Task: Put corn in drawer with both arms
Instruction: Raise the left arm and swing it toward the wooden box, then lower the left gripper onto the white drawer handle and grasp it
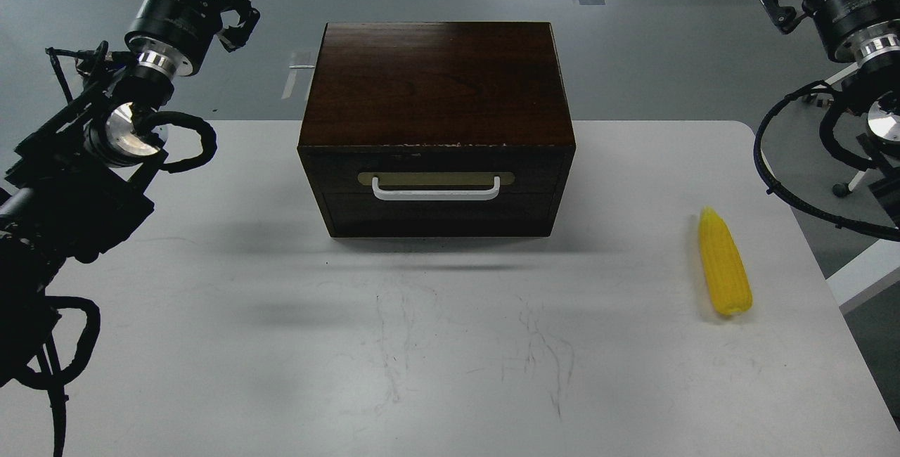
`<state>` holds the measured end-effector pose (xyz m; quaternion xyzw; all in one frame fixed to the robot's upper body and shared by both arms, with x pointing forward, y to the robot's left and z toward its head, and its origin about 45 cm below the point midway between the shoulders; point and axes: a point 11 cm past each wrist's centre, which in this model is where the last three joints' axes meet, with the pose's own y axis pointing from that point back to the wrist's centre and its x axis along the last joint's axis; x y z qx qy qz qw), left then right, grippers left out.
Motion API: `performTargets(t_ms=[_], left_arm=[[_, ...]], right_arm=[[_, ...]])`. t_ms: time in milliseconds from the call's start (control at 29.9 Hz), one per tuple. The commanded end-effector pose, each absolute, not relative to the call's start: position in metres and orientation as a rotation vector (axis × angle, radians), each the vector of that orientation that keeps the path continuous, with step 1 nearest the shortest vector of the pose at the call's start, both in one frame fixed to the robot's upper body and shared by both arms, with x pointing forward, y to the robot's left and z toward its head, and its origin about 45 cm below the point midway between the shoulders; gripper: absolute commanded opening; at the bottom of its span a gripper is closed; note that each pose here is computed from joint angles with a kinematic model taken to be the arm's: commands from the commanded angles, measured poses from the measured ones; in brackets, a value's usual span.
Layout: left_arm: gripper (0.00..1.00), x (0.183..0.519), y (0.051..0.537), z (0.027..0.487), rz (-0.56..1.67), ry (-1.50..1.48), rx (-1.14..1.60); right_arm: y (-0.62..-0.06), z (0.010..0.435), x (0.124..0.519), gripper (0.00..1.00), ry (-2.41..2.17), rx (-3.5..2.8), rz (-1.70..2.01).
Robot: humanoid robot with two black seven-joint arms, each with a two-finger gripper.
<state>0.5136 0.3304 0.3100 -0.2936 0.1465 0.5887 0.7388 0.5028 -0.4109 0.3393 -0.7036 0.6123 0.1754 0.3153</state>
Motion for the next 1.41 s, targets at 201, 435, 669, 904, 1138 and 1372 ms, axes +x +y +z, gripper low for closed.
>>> performTargets(t_ms=[201, 435, 669, 904, 1138, 1372], left_arm=[[0.98, 0.512, 0.339, 0.313, 1.294, 0.302, -0.617], [0.98, 0.505, 0.357, 0.311, 1.29, 0.272, -0.551], [0.86, 0.49, 0.376, 0.335, 1.223, 0.086, -0.317], [0.86, 0.459, 0.336, 0.384, 0.936, -0.265, 0.023], [0.86, 0.419, 0.261, 0.429, 0.558, -0.756, 0.3], [0.86, 0.376, 0.178, 0.439, 0.203, -1.148, 0.439]], right_arm=[[-0.408, 0.348, 0.505, 1.0, 1.593, -1.851, 0.451], [-0.412, 0.353, 0.504, 1.0, 1.593, -1.854, 0.439], [-0.419, 0.352, 0.501, 1.0, 1.609, -1.843, 0.43], [-0.431, 0.353, 0.497, 1.0, 1.635, -1.832, 0.414], [-0.439, 0.354, 0.495, 1.0, 1.651, -1.823, 0.403], [-0.455, 0.361, 0.49, 1.0, 1.678, -1.806, 0.371]])
